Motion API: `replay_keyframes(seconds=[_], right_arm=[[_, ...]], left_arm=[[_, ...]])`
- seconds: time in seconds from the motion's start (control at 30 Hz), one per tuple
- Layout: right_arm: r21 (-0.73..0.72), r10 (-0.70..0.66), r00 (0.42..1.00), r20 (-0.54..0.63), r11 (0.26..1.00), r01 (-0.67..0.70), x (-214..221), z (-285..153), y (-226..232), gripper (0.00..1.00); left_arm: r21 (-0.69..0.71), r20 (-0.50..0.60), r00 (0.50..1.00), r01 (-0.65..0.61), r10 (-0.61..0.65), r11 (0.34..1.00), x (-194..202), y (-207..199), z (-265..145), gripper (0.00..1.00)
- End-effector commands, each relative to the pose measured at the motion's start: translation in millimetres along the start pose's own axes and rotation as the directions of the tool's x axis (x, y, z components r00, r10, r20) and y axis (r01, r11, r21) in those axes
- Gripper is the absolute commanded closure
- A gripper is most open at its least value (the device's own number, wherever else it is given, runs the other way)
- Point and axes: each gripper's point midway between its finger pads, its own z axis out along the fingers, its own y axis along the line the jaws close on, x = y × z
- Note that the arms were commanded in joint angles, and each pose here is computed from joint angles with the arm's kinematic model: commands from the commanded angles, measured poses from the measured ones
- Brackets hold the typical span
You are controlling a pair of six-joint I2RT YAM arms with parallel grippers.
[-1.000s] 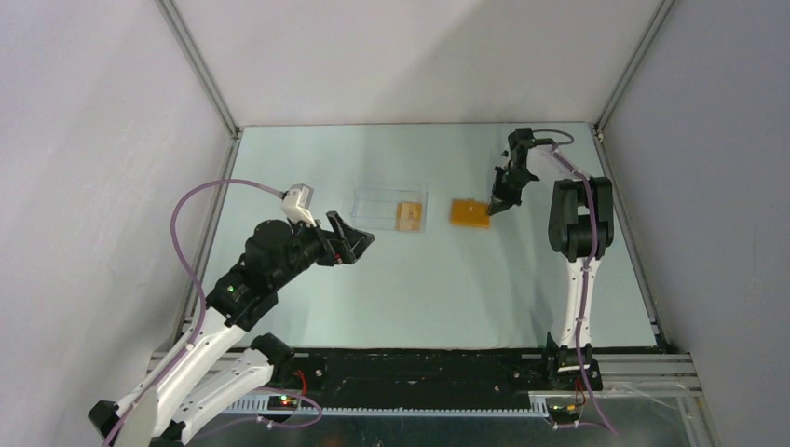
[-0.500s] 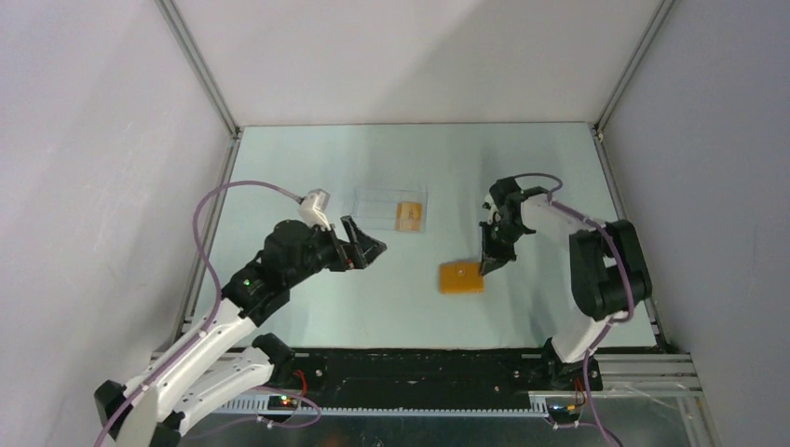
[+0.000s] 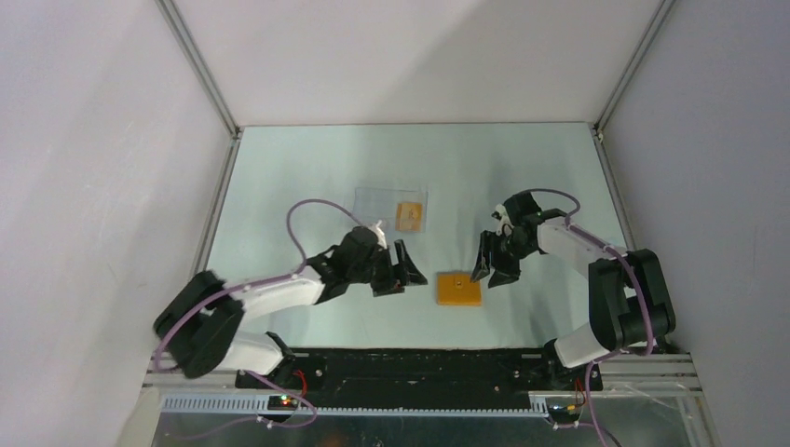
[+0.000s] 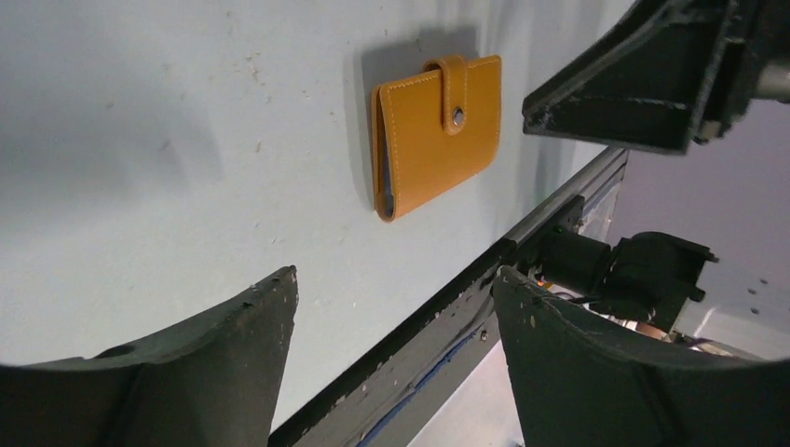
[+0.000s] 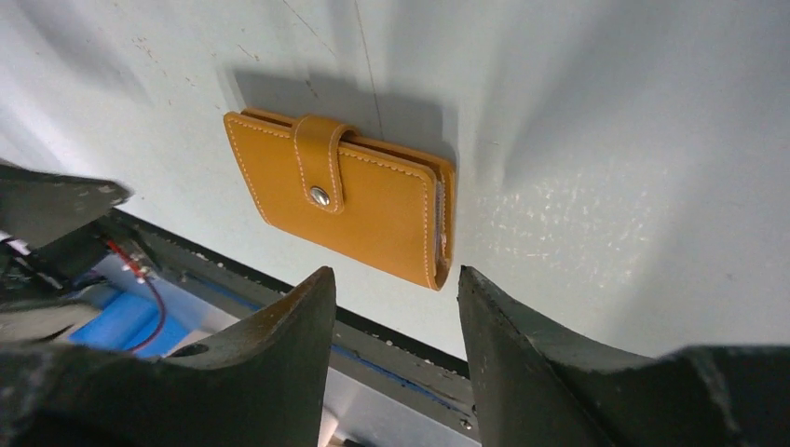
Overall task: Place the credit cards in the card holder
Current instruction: Move the card holder to the center of the board, then open the card holder at the center of the board.
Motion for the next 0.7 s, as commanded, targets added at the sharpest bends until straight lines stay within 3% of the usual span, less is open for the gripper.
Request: replay_keyframes(seconds=[0.0, 0.17, 0.33, 0.53, 0.67], right_arm=[[-0.145, 0.054, 0.998, -0.013, 0.988, -0.056, -1, 3, 11, 0.45], [-0.177, 0.087, 0.994, -0.065, 0.979, -0.097, 1, 17, 9, 0.47], [-0.212, 0.101, 0.988, -0.113, 0.969, -0.124, 3, 29, 13, 0.64], [-0.264, 0.09, 0.986, -0.138, 0.957, -0.124, 7, 32, 26, 0.77], [-0.281, 0.077, 0.988, -0.133, 0.953, -0.112, 10, 28, 34, 0.78]], left_arm=[[0.063, -0.055, 0.998, 0.033, -0.03, 0.997, -3, -29, 37, 0.2], [0.04, -0.103, 0.994, 0.031, -0.027, 0.999, 1, -28, 67, 0.28], [0.018, -0.127, 0.991, 0.035, -0.032, 0.999, 5, -17, 86, 0.39], [0.15, -0.125, 0.992, 0.045, -0.026, 0.988, 5, -41, 90, 0.55], [0.213, -0.118, 0.993, 0.026, 0.0, 0.977, 5, -58, 78, 0.63]])
